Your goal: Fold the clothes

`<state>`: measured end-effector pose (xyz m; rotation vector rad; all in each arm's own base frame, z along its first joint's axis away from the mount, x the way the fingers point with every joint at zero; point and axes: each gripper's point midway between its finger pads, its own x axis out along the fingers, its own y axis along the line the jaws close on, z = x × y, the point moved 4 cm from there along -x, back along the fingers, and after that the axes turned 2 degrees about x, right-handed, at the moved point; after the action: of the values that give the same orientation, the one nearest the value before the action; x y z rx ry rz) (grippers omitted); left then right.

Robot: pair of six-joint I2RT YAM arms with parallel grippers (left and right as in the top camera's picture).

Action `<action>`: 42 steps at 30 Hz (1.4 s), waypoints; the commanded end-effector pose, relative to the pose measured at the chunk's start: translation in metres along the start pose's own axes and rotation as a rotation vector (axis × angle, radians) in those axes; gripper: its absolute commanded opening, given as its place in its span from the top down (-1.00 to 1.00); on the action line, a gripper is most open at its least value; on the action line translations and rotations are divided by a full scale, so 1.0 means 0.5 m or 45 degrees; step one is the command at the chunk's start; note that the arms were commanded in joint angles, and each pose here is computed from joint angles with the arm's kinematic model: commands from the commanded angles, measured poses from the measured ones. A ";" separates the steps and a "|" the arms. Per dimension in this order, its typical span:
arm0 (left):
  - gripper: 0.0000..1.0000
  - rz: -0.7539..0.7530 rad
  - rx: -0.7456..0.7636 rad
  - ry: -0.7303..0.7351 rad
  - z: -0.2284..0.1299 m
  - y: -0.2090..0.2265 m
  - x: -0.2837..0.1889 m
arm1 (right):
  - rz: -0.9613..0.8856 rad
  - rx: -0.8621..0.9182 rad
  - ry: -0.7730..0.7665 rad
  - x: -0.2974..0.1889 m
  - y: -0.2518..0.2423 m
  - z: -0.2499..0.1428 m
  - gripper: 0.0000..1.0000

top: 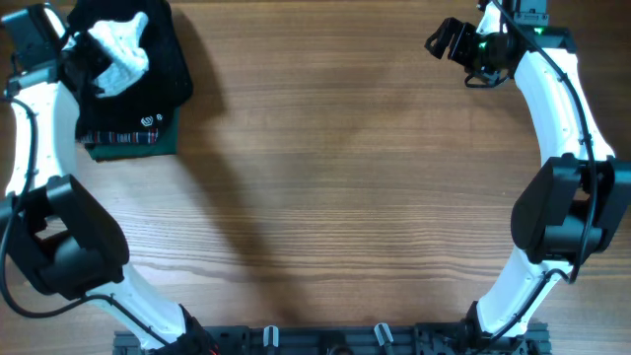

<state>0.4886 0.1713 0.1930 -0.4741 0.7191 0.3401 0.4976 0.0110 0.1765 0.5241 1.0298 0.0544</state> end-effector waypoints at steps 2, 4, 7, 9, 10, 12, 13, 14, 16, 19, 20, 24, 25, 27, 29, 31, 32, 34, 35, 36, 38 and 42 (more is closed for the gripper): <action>0.35 0.036 0.016 0.021 -0.005 0.020 0.010 | 0.029 0.006 -0.003 -0.006 0.014 0.000 -0.99; -0.24 0.005 0.024 0.040 -0.013 0.006 0.011 | 0.029 0.006 -0.005 -0.006 0.014 0.001 -0.99; -0.72 -0.035 0.040 0.053 -0.020 -0.016 0.013 | 0.030 0.006 -0.004 -0.006 0.014 0.001 -0.99; -0.72 -0.049 0.055 0.053 -0.023 -0.032 0.014 | 0.029 0.006 -0.003 -0.006 0.014 0.000 -1.00; -0.69 -0.055 0.066 0.050 -0.024 -0.038 0.015 | 0.029 0.006 -0.003 -0.006 0.014 0.000 -0.99; -0.61 -0.069 0.111 0.032 -0.020 -0.050 0.012 | 0.029 0.006 -0.003 -0.006 0.014 0.000 -0.99; -0.60 -0.076 0.132 0.019 -0.016 -0.055 0.010 | 0.029 0.005 -0.003 -0.006 0.014 0.000 -0.99; -0.57 -0.081 0.149 0.006 -0.012 -0.060 0.006 | 0.029 0.006 -0.003 -0.006 0.014 0.000 -0.99; -0.52 -0.079 0.153 -0.023 -0.001 -0.062 -0.004 | 0.029 0.005 -0.004 -0.006 0.014 0.001 -0.99; -0.43 -0.083 0.159 -0.051 0.010 -0.066 -0.018 | 0.029 0.005 -0.004 -0.006 0.014 0.001 -0.99; -0.39 -0.085 0.161 -0.059 0.013 -0.067 -0.021 | 0.029 0.005 -0.005 -0.006 0.014 0.001 -0.99; -0.11 -0.093 0.193 -0.077 0.018 -0.074 -0.025 | 0.031 0.004 -0.009 -0.006 0.015 0.002 -0.99; -0.07 -0.095 0.196 -0.082 0.019 -0.076 -0.025 | 0.030 0.003 -0.009 -0.006 0.015 0.002 -0.99; -0.03 -0.103 0.200 -0.103 0.026 -0.081 -0.028 | 0.031 0.004 -0.009 -0.006 0.015 0.002 -1.00; 0.00 -0.112 0.204 -0.135 0.037 -0.085 -0.033 | 0.030 0.004 -0.008 -0.006 0.015 0.002 -0.99; 0.00 -0.117 0.219 -0.158 0.046 -0.089 -0.039 | 0.030 0.004 -0.007 -0.006 0.015 0.002 -0.99; 0.00 -0.117 0.237 -0.162 0.048 -0.090 -0.040 | 0.030 0.004 -0.007 -0.006 0.014 0.002 -1.00; -0.02 -0.110 0.277 -0.172 0.053 -0.091 -0.043 | 0.030 0.004 -0.008 -0.006 0.014 0.002 -0.99; -0.02 -0.101 0.277 -0.174 0.054 -0.089 -0.043 | 0.030 0.004 -0.008 -0.006 0.014 0.002 -0.98; -0.03 -0.093 0.277 -0.174 0.054 -0.087 -0.043 | 0.030 0.004 -0.008 -0.006 0.014 0.002 -0.99; -0.04 -0.082 0.276 -0.181 0.056 -0.085 -0.044 | 0.030 0.003 -0.008 -0.006 0.014 0.002 -0.99; 0.12 -0.093 0.282 -0.243 0.090 -0.098 -0.063 | 0.030 0.002 -0.008 -0.006 0.015 0.002 -0.99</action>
<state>0.5091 0.1486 0.2093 -0.3075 0.6523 0.2354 0.4980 0.0110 0.1768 0.5300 1.0277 0.0515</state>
